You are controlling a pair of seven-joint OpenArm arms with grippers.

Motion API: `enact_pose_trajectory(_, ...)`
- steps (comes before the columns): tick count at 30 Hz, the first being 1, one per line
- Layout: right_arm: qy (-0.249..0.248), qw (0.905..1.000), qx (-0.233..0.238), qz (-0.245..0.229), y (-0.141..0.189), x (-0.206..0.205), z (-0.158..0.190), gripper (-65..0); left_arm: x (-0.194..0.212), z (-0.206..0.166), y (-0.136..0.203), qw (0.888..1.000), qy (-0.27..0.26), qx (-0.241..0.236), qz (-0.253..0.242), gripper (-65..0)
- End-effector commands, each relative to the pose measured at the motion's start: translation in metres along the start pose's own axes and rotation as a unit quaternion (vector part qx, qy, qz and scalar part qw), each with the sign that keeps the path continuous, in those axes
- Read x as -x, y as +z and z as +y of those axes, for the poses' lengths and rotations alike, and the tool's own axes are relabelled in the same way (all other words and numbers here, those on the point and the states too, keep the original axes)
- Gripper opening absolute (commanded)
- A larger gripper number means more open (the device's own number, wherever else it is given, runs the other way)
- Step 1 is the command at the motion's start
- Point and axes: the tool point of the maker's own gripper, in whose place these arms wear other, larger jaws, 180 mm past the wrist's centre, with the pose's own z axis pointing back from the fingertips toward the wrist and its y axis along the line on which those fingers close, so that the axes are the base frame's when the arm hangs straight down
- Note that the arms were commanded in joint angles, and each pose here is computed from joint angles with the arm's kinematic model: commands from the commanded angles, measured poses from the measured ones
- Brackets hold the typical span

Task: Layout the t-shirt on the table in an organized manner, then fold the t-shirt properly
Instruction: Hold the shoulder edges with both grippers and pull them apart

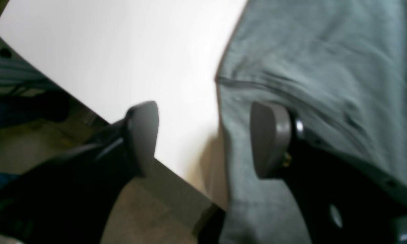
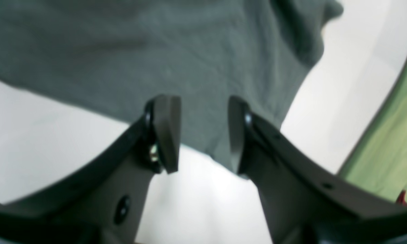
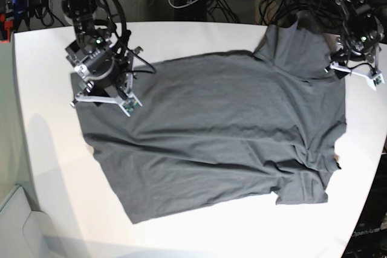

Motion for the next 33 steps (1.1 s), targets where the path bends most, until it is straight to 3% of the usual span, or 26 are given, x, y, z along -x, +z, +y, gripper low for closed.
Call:
enact_pose_trajectory(1,-0.001,0.9998,0.008,-0.019,0.004,-0.008,-0.005,-40.8,-0.017,0.0,0.001,1.0,0.0,0.0,-0.027,-23.3)
enact_pose_trajectory(10,0.004,0.9999,0.005,-0.009,0.003,0.002,-0.002,-41.0,-0.015,-0.031,-0.014,0.999,-0.023,0.029,-0.037,-23.3)
enact_pose_trajectory(19,0.006,0.9999,0.007,-0.005,0.004,0.003,-0.004,-41.0,-0.007,-0.035,-0.037,1.0,-0.009,0.027,-0.008,-23.3)
enact_pose_trajectory(26,0.006,0.9999,0.007,-0.005,0.004,0.003,-0.004,-41.0,-0.013,-0.038,-0.037,0.999,-0.007,0.03,-0.014,-23.9)
enact_pose_trajectory(28,0.006,0.9999,0.007,-0.005,0.004,0.003,-0.004,-41.0,-0.015,-0.037,-0.037,0.999,-0.007,0.029,-0.016,-29.9)
enact_pose_trajectory(33,-0.008,0.9998,0.018,-0.001,0.004,0.009,-0.014,-41.0,-0.008,-0.034,-0.042,1.0,-0.007,0.024,-0.003,-59.6)
